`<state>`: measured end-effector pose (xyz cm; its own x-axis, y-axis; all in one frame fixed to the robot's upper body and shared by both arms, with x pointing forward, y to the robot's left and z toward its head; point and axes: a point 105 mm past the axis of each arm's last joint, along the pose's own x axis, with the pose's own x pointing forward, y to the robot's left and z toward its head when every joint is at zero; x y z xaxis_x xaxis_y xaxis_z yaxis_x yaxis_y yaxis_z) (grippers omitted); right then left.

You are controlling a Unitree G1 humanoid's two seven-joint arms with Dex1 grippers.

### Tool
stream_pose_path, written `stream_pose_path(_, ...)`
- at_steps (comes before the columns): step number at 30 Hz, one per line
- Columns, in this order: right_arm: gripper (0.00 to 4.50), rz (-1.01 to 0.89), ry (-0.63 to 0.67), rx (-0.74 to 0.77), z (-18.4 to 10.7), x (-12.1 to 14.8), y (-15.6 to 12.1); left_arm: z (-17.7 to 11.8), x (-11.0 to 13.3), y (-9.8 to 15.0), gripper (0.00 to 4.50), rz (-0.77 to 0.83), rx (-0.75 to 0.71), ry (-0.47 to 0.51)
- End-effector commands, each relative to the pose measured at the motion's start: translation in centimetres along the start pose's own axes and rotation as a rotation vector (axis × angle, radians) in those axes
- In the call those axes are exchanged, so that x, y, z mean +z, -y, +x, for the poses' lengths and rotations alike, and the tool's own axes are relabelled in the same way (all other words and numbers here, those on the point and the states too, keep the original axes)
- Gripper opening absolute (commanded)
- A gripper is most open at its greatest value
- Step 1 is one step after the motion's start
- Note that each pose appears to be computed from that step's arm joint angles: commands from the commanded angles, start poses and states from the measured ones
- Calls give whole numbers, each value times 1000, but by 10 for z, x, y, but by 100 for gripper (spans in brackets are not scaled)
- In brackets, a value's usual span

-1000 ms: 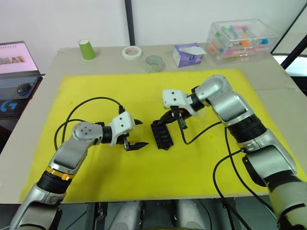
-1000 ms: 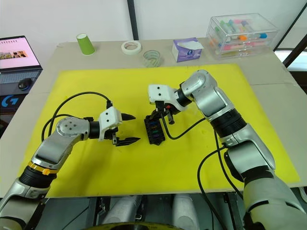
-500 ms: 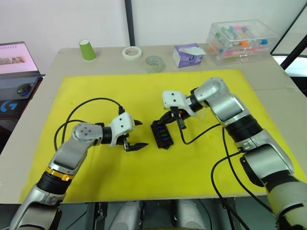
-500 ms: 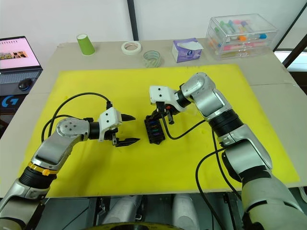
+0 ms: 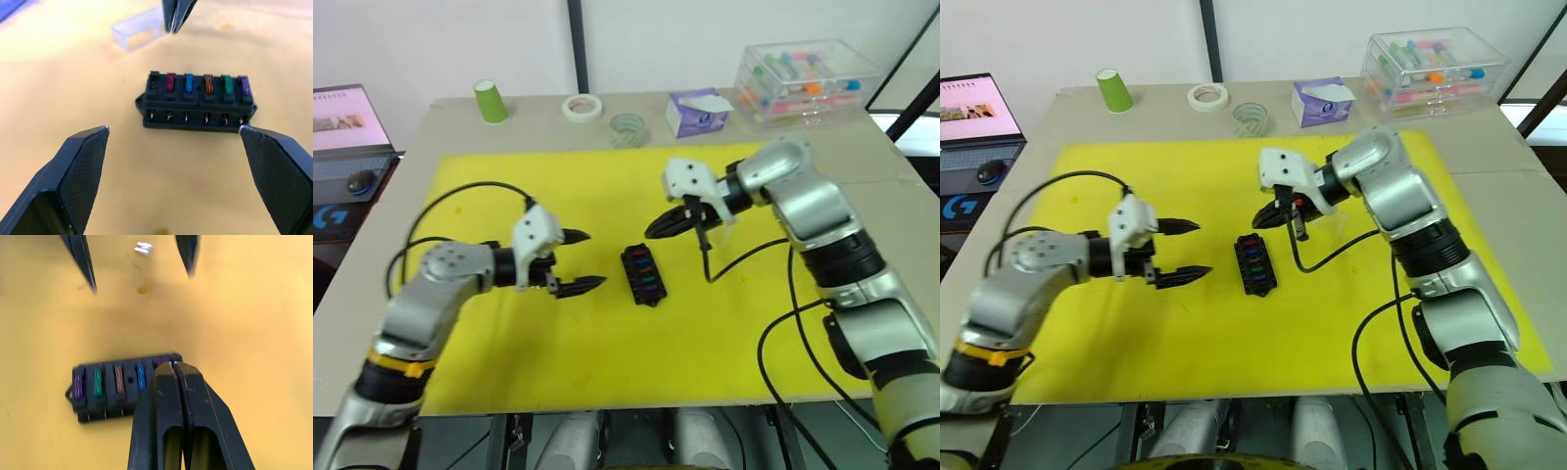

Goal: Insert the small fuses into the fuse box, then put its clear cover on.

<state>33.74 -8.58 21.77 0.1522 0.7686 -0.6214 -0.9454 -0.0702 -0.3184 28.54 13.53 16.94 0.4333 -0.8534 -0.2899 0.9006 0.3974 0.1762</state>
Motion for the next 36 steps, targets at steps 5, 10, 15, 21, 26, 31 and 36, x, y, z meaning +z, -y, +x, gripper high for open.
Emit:
stream_pose_path(5,103,35,-94,-177,-61,-30,6,-101,6,-10,450,-68,167,-144)
stream_pose_path(10,277,99,-228,-265,-101,-67,0,-163,-17,-8,450,-143,296,-268)
stream_pose_path(15,447,177,-310,-344,-127,-98,1,-190,-41,-1,450,-192,323,-357)
stream_pose_path(21,447,216,-373,-384,-140,-119,-6,-200,-53,-3,450,-210,348,-372)
stream_pose_path(26,447,195,-356,-390,-138,-113,-3,-191,-51,-6,450,-195,322,-350)
stream_pose_path(31,447,143,-258,-359,-124,-85,1,-177,-44,-9,450,-197,278,-295)
stream_pose_path(36,447,45,-43,-228,-79,-24,0,-141,-35,-5,450,-273,130,-167)
